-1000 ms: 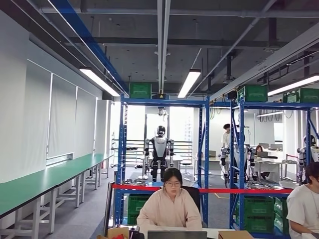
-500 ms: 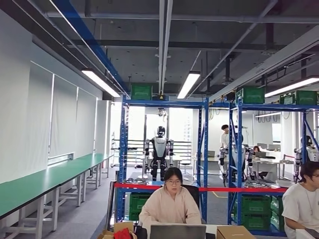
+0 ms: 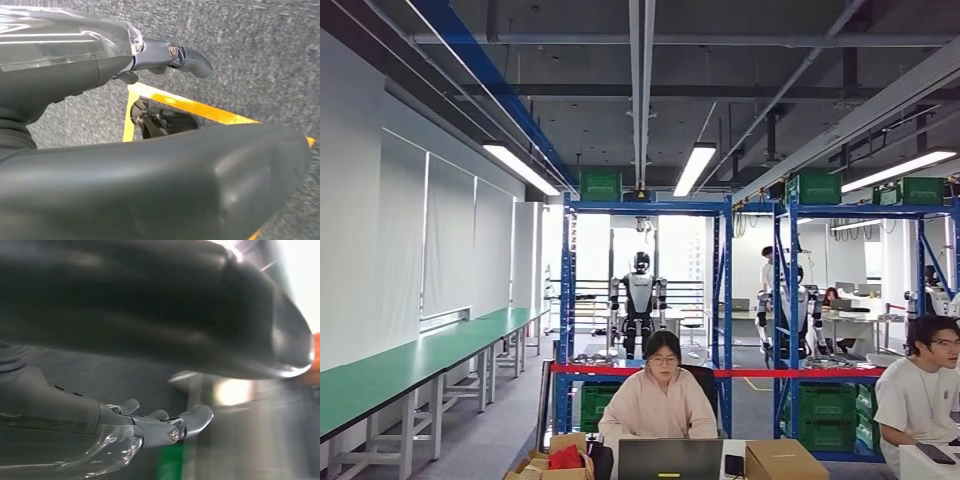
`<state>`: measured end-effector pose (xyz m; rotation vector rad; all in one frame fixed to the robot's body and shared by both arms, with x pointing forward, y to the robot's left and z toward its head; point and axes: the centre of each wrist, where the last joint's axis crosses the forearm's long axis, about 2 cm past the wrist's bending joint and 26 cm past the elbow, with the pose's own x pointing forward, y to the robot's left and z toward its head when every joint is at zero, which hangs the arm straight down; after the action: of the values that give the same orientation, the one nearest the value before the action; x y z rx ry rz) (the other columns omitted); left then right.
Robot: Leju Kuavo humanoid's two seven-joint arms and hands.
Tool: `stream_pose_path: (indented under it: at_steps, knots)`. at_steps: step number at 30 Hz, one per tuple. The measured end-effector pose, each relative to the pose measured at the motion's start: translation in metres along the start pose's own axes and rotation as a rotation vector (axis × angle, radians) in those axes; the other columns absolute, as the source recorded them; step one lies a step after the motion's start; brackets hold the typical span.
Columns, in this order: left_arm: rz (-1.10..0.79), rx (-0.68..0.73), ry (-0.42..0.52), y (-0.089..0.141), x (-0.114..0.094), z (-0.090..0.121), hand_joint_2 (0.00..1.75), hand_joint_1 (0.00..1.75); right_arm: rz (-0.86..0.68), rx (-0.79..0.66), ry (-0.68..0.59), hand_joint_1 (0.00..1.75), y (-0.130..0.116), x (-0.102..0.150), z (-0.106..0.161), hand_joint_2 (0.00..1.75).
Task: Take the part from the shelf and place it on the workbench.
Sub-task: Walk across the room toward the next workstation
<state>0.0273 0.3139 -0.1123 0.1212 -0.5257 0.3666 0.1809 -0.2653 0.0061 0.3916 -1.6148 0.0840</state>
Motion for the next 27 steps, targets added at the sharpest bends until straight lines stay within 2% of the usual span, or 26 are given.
stream_pose_path:
  at_steps: [2, 5, 8, 16, 22, 27]
  knots:
    - [-0.002, -0.002, -0.001, 0.0, 0.001, 0.0, 0.0, 0.0, 0.031, -0.024, 0.048, 0.0, -0.003, -0.012, 0.004, 0.0]
    - [-0.009, -0.008, -0.001, -0.003, 0.002, -0.001, 0.0, 0.0, 0.129, -0.116, 0.295, 0.0, -0.012, -0.065, 0.038, 0.0]
    - [-0.007, -0.005, 0.002, -0.003, 0.001, -0.001, 0.0, 0.0, 0.17, -0.162, 0.479, 0.0, -0.01, -0.086, 0.065, 0.0]
    - [-0.005, -0.006, 0.006, -0.004, 0.001, 0.0, 0.0, 0.0, 0.241, -0.204, 0.832, 0.0, -0.003, -0.102, 0.108, 0.0]
    - [-0.006, -0.006, 0.009, -0.003, -0.001, 0.001, 0.0, 0.0, 0.217, -0.227, 1.116, 0.0, 0.004, -0.107, 0.134, 0.0]
    - [-0.008, -0.008, 0.008, -0.003, -0.001, 0.0, 0.0, 0.0, 0.189, -0.244, 1.256, 0.0, 0.008, -0.108, 0.145, 0.0]
